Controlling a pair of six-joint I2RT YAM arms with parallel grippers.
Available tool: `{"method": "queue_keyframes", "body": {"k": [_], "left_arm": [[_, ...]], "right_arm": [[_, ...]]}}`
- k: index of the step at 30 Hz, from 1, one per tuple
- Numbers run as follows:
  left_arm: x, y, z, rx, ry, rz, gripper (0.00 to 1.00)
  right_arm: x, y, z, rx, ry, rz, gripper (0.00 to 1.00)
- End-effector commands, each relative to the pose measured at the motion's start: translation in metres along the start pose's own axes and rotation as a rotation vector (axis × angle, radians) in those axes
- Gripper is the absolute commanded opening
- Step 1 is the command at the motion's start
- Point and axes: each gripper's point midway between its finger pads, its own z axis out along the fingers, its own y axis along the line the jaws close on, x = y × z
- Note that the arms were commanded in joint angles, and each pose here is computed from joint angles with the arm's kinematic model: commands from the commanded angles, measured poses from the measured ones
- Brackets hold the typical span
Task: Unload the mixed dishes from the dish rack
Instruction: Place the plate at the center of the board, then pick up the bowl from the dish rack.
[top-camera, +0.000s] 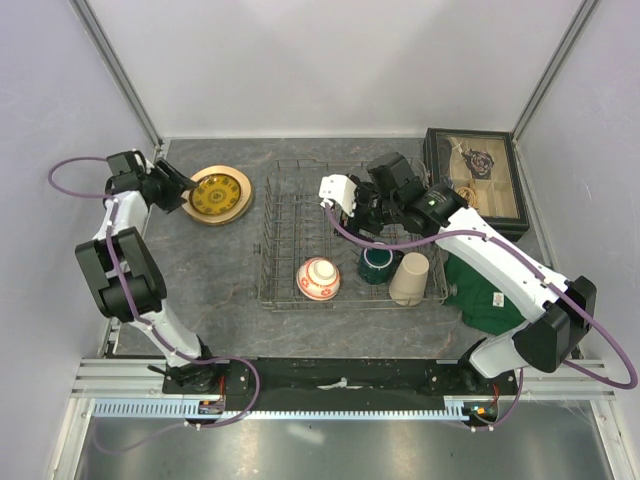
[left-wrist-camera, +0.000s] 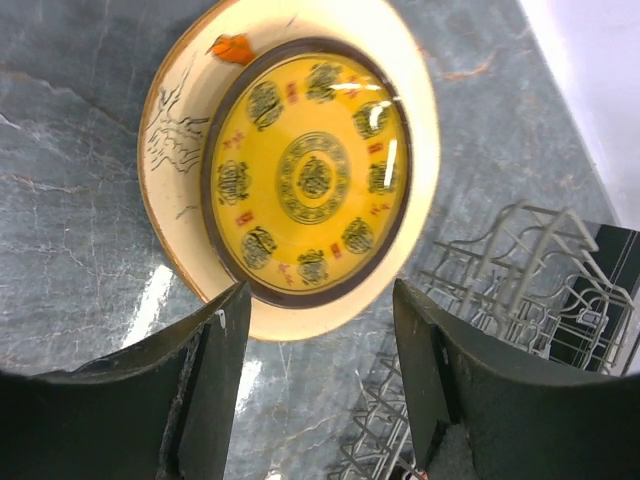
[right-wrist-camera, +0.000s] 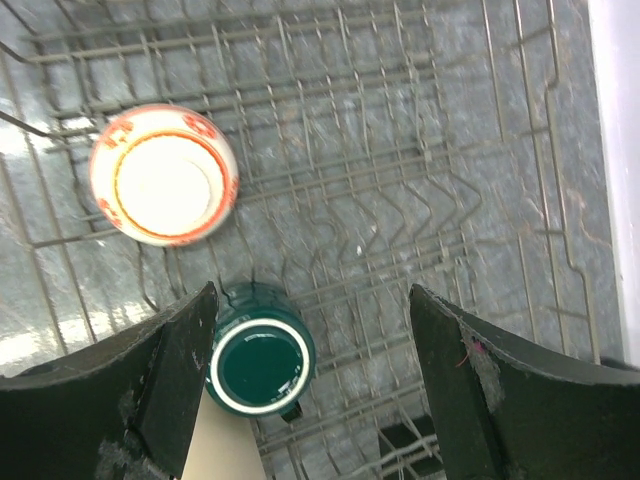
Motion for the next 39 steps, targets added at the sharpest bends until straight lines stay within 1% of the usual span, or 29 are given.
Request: {"method": "queue_keyframes", "body": {"k": [1,2,5,7,9,12,14,15,17,18,19,20,21,22,23,25,27,28,29,30,31,32,37,39], "left_arm": [[-0.025,-0.024,-0.040,0.022,-0.114,0.132,0.66],[-0.029,-0.032,-0.051,0.037,-0.140,0.155,0.66],[-0.026,-0.043,-0.068,0.074,-0.155,0.224,0.66],[-0.024,-0.055,-0.085,0.113,-0.178,0.301,0.66],[-0.017,-0.069,-0.101,0.170,-0.177,0.390,0.66],[-0.001,-0.074,-0.113,0.211,-0.152,0.478,0.66],[0.007,-0.082,-0.125,0.247,-0.152,0.530,0.66],[0.015,-0.080,-0.128,0.254,-0.132,0.573,0.66],[0.027,-0.088,-0.140,0.308,-0.120,0.635,0.66],[0.034,-0.089,-0.143,0.330,-0.114,0.703,0.66],[0.044,-0.091,-0.147,0.351,-0.086,0.730,0.66],[0.053,-0.097,-0.155,0.399,-0.084,0.808,0.66],[0.058,-0.102,-0.160,0.423,-0.077,0.844,0.67],[0.077,-0.104,-0.164,0.452,-0.020,0.864,0.67],[0.085,-0.111,-0.170,0.487,-0.017,0.947,0.67],[0.110,-0.124,-0.176,0.543,0.035,1.040,0.68],[0.128,-0.128,-0.184,0.539,0.067,1.145,0.68],[0.146,-0.138,-0.186,0.570,0.096,1.206,0.68],[0.153,-0.135,-0.187,0.540,0.112,1.262,0.68],[0.160,-0.142,-0.192,0.553,0.111,1.307,0.68],[0.175,-0.150,-0.195,0.582,0.134,1.350,0.68],[0.178,-0.152,-0.197,0.586,0.139,1.388,0.68],[0.211,-0.169,-0.208,0.669,0.240,1.521,0.70],[0.218,-0.169,-0.206,0.664,0.252,1.578,0.70]], "right_arm": [[-0.003,-0.021,-0.016,0.130,0.008,-0.021,0.85],[0.001,-0.026,-0.018,0.160,0.031,-0.017,0.85],[0.010,-0.033,-0.021,0.206,0.082,-0.011,0.85],[0.016,-0.033,-0.022,0.210,0.112,-0.008,0.85],[0.027,-0.030,-0.022,0.201,0.162,-0.004,0.86],[0.043,-0.023,-0.022,0.165,0.232,-0.011,0.88],[0.055,-0.020,-0.022,0.157,0.283,-0.015,0.90],[0.057,-0.020,-0.023,0.162,0.289,-0.017,0.91],[0.060,-0.015,-0.024,0.149,0.289,-0.018,0.93],[0.061,-0.013,-0.023,0.143,0.286,-0.017,0.93],[0.061,-0.011,-0.024,0.137,0.280,-0.013,0.94],[0.060,-0.009,-0.024,0.131,0.274,-0.012,0.94],[0.058,-0.006,-0.023,0.116,0.259,-0.008,0.94],[0.057,-0.006,-0.023,0.114,0.257,-0.006,0.94],[0.057,-0.006,-0.023,0.117,0.256,0.001,0.95],[0.058,-0.006,-0.023,0.120,0.257,0.008,0.95],[0.057,-0.005,-0.024,0.124,0.252,0.026,0.95],[0.055,-0.005,-0.026,0.131,0.242,0.035,0.95],[0.054,-0.005,-0.026,0.131,0.236,0.039,0.95],[0.052,-0.004,-0.027,0.135,0.227,0.052,0.95],[0.051,-0.004,-0.031,0.142,0.218,0.056,0.95],[0.049,-0.005,-0.032,0.151,0.210,0.062,0.95],[0.051,-0.017,-0.046,0.234,0.211,0.126,0.95],[0.053,-0.021,-0.050,0.258,0.210,0.145,0.95]]}}
